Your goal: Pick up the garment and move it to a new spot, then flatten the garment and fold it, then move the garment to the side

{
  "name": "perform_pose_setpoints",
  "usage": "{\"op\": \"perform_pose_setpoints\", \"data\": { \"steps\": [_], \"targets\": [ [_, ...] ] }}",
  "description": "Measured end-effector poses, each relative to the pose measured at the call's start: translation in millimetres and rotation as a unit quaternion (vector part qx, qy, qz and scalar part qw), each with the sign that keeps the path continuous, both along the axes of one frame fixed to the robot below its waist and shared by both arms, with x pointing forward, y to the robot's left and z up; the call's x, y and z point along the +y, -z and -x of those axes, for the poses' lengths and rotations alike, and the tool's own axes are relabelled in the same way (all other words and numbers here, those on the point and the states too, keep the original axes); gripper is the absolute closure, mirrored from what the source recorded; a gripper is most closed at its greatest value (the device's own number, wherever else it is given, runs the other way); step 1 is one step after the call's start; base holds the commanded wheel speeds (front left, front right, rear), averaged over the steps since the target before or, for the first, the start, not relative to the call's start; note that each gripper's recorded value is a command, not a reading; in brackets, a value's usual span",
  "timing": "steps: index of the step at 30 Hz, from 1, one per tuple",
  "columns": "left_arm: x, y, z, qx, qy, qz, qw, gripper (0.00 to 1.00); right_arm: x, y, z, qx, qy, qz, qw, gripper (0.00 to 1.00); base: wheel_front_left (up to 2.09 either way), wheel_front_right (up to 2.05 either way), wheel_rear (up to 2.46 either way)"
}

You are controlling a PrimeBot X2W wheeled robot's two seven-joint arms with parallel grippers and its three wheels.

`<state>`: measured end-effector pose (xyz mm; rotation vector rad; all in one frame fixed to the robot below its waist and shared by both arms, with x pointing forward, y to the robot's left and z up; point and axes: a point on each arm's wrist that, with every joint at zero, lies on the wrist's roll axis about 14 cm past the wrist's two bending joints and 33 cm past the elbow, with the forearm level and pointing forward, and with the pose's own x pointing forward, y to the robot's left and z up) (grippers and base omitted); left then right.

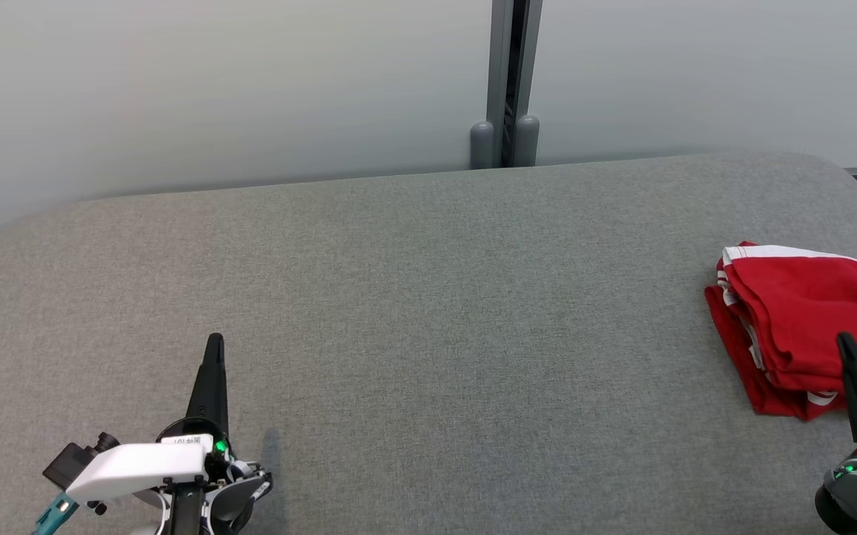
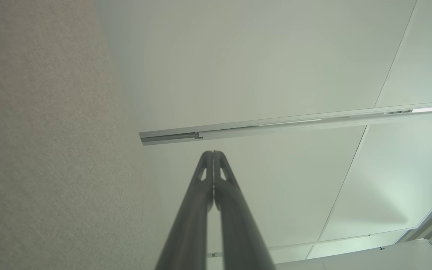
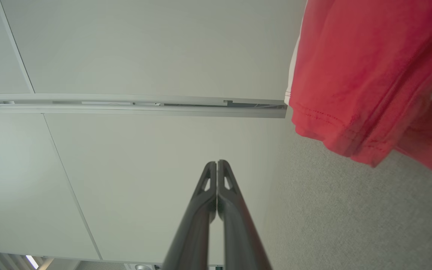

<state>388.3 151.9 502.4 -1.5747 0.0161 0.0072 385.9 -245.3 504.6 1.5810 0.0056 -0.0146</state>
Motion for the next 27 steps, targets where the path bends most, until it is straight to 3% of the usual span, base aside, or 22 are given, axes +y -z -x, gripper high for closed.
{"op": "perform_pose_setpoints", "data": {
  "steps": [27],
  "targets": [
    [0.0, 0.0, 0.0, 0.000, 0.000, 0.000, 1.000, 1.00, 0.0, 0.0, 0.0, 0.000, 0.000, 0.000, 1.000, 1.00, 0.00, 0.00, 0.00]
  ]
}}
